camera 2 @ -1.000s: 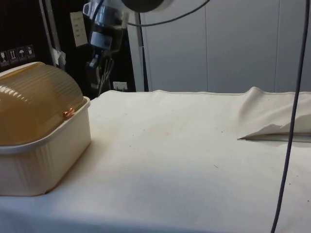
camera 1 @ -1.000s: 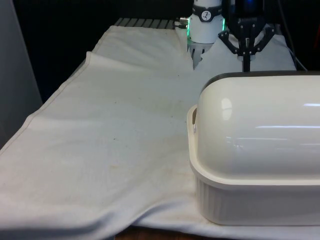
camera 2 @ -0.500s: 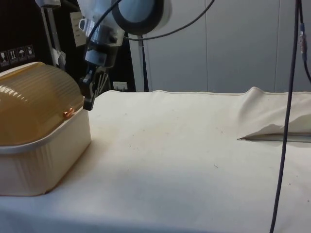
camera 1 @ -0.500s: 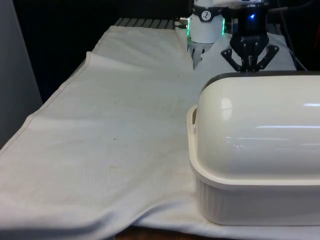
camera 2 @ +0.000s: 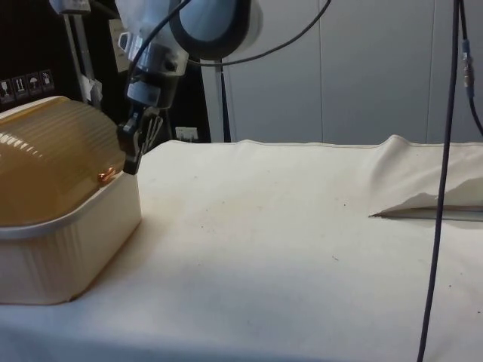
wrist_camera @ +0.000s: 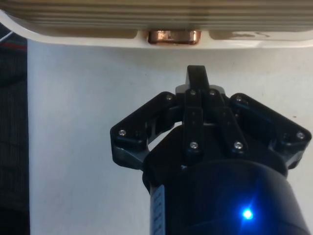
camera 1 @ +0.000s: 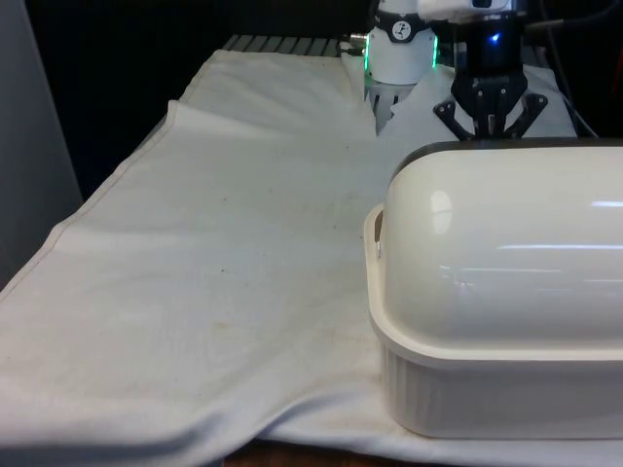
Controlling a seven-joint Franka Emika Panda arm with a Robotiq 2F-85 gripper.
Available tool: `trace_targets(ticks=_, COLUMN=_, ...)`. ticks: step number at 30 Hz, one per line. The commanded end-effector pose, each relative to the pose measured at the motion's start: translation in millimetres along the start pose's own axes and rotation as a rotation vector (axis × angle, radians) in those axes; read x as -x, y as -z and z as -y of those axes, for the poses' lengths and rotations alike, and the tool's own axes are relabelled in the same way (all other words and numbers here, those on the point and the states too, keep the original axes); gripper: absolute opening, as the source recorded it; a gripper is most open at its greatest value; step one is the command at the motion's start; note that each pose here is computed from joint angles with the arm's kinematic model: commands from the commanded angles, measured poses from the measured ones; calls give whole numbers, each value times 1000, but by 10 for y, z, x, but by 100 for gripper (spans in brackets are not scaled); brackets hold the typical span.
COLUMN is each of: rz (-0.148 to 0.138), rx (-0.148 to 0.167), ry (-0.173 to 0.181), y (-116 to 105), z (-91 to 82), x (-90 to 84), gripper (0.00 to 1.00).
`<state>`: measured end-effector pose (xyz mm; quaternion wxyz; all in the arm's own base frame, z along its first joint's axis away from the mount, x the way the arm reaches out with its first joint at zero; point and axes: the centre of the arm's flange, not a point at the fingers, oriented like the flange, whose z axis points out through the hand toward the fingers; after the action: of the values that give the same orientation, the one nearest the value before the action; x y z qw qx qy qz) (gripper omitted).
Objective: Open the lid, then close it.
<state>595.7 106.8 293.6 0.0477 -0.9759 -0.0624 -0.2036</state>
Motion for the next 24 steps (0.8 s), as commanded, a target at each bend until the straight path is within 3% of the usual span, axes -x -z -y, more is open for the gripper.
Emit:
trace_targets(ticks=1, rz=-9, rx=-6, ry=-3, y=-26, z=27, x=-6, gripper=0)
trace_targets(ticks=7, rz=-18, rx=-14, ry=-6, y=-65, z=67, x=-29, gripper=0)
trace_targets(ticks=8, rz=-10, rx=-4, ry=1, y=-45, z=32, x=-19, gripper=0)
trace_targets(ticks=13, rz=-25, rx=-21, ry=-9, y=-91, z=106, x=-64, gripper=0)
trace_targets(ticks=15, rz=-25, rx=-24, ry=-9, y=-107, z=122, x=-68, gripper=0)
trace_targets(ticks=16, rz=-13, rx=-11, ry=-4, y=-90, z=78, x=-55, gripper=0)
trace_targets(ticks=17, rz=-26, rx=-26, ry=-12, y=-118, z=133, x=-80, gripper=0)
trace_targets(ticks=23, rz=-27, rx=-34, ry=-16, y=-168, z=166, x=-123, gripper=0)
trace_targets(ticks=24, rz=-18, rx=-18, ry=-9, y=-146, z=124, x=-106, gripper=0)
